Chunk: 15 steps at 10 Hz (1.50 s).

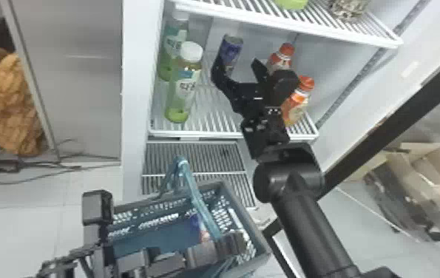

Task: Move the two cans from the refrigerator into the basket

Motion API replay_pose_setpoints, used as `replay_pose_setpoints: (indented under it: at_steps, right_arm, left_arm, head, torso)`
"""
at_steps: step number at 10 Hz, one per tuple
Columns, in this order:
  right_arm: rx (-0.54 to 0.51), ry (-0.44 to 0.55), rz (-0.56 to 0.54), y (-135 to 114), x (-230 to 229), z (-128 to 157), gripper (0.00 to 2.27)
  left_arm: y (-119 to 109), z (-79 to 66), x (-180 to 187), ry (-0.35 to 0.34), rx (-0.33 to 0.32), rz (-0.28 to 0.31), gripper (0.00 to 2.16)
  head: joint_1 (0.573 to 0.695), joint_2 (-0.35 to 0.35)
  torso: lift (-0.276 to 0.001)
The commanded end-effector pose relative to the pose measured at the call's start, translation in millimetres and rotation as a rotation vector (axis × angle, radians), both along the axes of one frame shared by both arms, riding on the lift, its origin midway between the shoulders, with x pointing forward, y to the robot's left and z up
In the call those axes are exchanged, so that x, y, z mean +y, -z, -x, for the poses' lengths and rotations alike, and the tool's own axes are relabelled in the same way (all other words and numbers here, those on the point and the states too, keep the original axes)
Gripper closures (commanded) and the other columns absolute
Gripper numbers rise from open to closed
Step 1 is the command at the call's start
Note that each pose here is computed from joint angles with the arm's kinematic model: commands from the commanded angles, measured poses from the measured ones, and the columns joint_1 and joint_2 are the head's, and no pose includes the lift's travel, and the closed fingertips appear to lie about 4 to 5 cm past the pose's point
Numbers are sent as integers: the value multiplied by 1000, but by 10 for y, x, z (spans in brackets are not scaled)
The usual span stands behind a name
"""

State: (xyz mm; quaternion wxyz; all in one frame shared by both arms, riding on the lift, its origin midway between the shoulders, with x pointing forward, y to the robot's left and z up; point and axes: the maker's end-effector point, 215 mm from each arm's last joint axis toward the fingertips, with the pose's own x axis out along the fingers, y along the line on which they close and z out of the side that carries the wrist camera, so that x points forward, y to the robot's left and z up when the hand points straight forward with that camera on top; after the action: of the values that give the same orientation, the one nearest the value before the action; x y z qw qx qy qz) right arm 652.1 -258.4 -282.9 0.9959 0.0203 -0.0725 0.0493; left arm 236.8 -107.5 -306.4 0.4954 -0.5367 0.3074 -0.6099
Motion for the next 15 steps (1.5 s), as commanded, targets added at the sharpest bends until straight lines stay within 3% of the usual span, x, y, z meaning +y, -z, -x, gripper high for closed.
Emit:
replay_pose_setpoints:
  at_steps: [1,6,7,8,9,15]
  right_arm:
    - [11,7,7,35,-13,-73,107]
    - [61,-12,30,109,110,-270,157]
    - [81,-13,34,170,129,-285,344]
    - [99,-7,32,230,106,-294,708]
    - [105,-5,21,244,103,-302,849]
    - [75,1,17,112,90,-298,886]
  left_arm:
    - [-1,-3,-6,1,0,1,1181]
    - [-3,-5,-31,8,1,3,1182]
    - [-3,-5,-31,8,1,3,1181]
    - [-1,0,-32,10,2,3,1182]
    - [-9,-13,-31,8,-1,3,1182]
    - [6,-9,-22,6,0,1,1181]
  head:
    - [695,-350]
    - [695,-350]
    - [695,-350]
    - [695,-350]
    - [695,-350]
    - [695,-350]
  torso:
    - [-276]
    - [-276]
    - [-276]
    - [-276]
    - [-276]
    - [-276]
